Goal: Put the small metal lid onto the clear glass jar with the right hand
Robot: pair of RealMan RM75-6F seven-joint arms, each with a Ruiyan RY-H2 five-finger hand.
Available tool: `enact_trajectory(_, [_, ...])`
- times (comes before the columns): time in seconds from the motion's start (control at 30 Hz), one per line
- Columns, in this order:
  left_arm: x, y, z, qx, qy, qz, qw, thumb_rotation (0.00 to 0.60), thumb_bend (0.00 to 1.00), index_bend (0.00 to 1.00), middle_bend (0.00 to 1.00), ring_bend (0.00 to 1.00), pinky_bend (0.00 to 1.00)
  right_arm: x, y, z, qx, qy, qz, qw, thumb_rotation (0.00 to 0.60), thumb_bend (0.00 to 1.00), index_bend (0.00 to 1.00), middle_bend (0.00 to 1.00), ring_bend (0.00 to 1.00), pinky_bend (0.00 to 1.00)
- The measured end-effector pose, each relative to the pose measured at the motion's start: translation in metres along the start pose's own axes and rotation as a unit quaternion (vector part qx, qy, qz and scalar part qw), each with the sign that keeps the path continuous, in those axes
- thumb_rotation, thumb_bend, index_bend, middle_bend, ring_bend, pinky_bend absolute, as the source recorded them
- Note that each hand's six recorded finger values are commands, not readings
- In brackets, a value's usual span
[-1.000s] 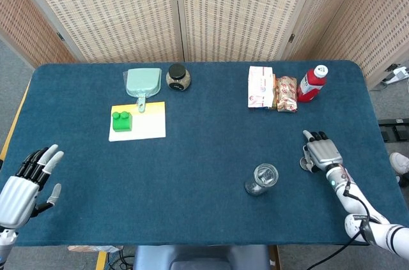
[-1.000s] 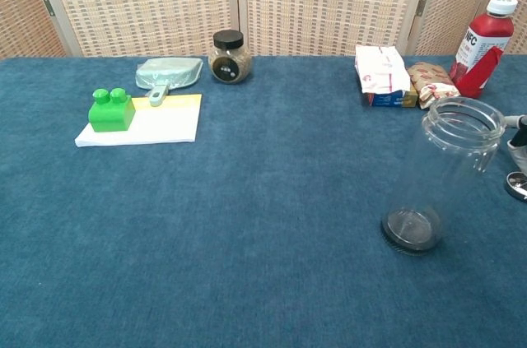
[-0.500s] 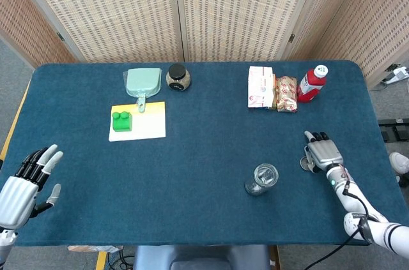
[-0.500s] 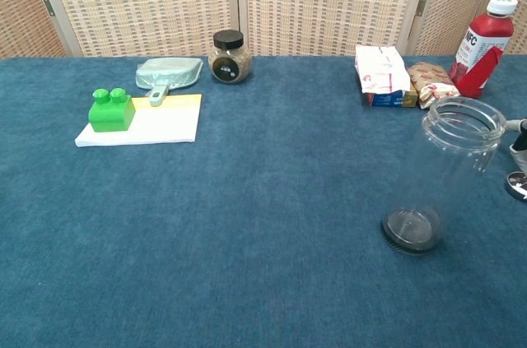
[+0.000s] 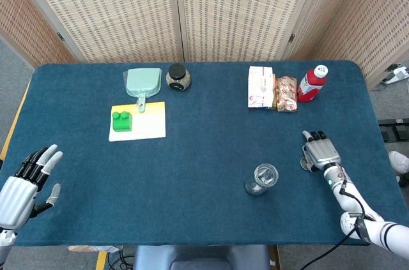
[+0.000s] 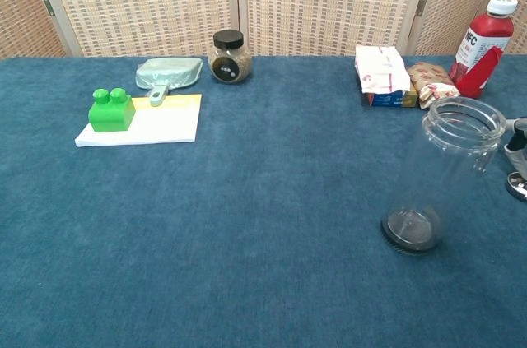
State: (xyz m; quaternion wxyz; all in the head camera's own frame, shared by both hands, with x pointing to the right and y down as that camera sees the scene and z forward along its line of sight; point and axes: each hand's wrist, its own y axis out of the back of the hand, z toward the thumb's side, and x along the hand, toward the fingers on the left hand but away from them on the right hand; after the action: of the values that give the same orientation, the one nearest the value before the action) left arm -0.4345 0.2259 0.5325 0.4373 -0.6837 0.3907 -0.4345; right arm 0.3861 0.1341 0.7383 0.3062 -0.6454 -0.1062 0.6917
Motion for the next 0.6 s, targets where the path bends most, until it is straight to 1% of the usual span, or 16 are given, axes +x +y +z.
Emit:
enact_trajectory(0.23, [0.0006, -0.0004, -0.0007, 0.002, 0.002, 0.000, 1.0000, 0.600, 0.49, 0.00, 0.00, 0.00, 0.10, 0.0023, 0.0024, 0.0000, -0.001, 0.000, -0.003, 1.0000, 0.600, 0.41, 0.64, 0.04, 0.00, 0.00])
enact_trajectory(0.6, [0.0007, -0.0007, -0.0005, 0.004, 0.003, 0.000, 1.0000, 0.600, 0.49, 0.00, 0.00, 0.00, 0.10, 0.0080, 0.0056, -0.0002, 0.001, 0.001, -0.007, 1.0000, 0.600, 0.41, 0.64, 0.04, 0.00, 0.00])
